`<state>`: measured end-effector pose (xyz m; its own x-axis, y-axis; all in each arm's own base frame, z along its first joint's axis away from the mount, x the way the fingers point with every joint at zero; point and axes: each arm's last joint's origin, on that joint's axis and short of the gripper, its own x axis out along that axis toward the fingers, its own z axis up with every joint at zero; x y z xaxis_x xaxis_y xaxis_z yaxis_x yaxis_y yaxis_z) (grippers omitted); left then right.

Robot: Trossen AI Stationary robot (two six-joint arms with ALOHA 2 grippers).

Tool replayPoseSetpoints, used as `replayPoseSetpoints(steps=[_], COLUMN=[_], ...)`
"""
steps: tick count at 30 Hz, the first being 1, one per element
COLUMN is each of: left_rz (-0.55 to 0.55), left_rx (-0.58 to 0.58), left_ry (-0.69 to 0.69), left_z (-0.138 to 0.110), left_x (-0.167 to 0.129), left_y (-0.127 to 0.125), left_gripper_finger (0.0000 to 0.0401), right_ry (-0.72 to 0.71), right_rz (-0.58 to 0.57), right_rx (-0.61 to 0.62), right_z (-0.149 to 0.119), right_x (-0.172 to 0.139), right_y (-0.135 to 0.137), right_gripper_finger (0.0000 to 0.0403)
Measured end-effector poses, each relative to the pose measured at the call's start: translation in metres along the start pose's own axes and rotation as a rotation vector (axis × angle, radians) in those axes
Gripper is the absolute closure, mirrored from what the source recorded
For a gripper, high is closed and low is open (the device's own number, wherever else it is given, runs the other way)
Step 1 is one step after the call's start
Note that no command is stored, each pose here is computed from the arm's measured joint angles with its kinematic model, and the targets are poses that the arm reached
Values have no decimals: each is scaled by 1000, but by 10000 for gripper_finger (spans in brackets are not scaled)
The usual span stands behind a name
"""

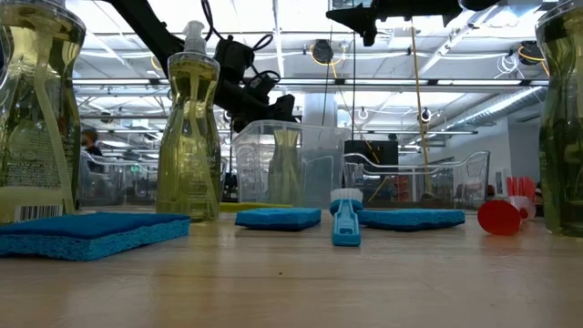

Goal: Pick & Place Kitchen Sink Supplies
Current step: Put the yellow dish soap into the white bin

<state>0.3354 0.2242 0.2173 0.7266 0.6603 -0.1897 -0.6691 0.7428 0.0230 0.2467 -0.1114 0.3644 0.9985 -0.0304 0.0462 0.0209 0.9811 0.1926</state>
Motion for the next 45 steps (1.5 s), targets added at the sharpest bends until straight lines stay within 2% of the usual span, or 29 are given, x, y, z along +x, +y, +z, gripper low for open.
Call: replayPoseSetpoints(steps=[8,19,27,32,40,45], left_rz=[4,19,29,-7,-111,-143], left_rx=[55,70,82,95,96,73], left_ry=[-23,-102,-118,-123,-121,-87], left_z=[4,31,58,78,111,118], left_x=[-1,-17,-41,-66,-131,-169], left_y=[0,3,5,-4,-30,-51], left_gripper_finger=[47,44,45,45,41,40], right_ry=[1,1,1,1,4,25], right_rz=[3,3,3,3,6,3], right_rx=[5,7,4,4,4,-5], right_z=[0,0,0,0,0,-3], right_x=[0,0,0,0,0,0], right_y=[0,0,0,0,0,0], right_gripper_finger=[165,165,165,165,165,165])
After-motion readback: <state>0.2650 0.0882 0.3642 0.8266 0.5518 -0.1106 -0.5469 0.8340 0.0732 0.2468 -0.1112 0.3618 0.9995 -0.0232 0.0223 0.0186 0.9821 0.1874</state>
